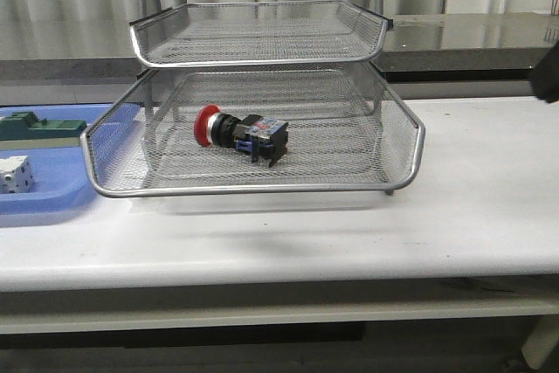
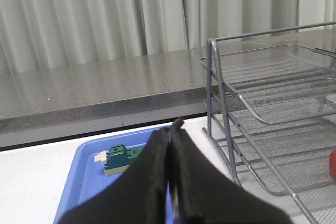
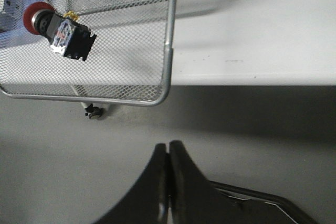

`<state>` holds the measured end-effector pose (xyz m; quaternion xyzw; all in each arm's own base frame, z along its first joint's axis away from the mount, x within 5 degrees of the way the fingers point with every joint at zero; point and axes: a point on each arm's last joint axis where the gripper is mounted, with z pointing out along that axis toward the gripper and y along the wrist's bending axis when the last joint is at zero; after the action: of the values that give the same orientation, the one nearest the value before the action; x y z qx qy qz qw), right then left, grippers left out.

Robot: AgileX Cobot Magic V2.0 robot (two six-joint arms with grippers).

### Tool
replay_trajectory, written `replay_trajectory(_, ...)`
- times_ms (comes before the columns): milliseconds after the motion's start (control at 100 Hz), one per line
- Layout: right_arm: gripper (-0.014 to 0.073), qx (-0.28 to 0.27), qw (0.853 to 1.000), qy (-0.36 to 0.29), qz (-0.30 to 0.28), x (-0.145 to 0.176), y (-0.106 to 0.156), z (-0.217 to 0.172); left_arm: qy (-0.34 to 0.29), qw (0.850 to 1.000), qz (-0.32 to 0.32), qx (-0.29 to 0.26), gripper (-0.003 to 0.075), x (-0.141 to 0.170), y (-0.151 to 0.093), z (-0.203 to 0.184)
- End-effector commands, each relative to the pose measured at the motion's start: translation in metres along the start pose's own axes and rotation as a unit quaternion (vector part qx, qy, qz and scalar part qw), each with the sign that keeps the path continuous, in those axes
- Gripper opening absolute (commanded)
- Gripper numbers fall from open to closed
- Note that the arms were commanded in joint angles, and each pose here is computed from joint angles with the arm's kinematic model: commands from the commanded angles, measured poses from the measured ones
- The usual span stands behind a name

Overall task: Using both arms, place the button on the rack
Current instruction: 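Bring the right gripper to the front edge of the mesh tray, then push the mesh tray with the button back into the rack with the right gripper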

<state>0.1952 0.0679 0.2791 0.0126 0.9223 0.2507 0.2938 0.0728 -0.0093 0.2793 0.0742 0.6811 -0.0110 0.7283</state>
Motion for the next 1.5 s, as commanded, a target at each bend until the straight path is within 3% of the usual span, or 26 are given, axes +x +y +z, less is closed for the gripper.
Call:
replay_trajectory(0, -0.0069, -0.023, 0.999, -0.021, -0.004, -0.011, 0.010, 0.008, -0.044, 0.999, -0.012, -0.018, -0.0021, -0.015, 0.004, 0.000)
replay_trajectory(300, -0.0069, -0.030, 0.999, 0.038, -0.013, 0.002, 0.026, 0.063, -0.044, 0.999, -0.012, -0.018, -0.0021, -0.015, 0.004, 0.000)
replay_trajectory(790, -0.0069, -0.016, 0.998, 0.054, -0.023, 0.028, 0.046, 0.125, -0.044, 0.999, -0.012, -0.018, -0.0021, -0.015, 0.004, 0.000)
replay_trajectory(1040, -0.0069, -0.010, 0.999, 0.041, -0.033, 0.030, 0.053, 0.139, -0.043, 0.999, -0.012, -0.018, -0.0021, -0.015, 0.004, 0.000)
replay_trajectory(1490, -0.0069, -0.016, 0.997, -0.041, -0.058, -0.003, 0.067, 0.145, -0.043, 0.999, -0.012, -0.018, -0.0021, -0.015, 0.004, 0.000)
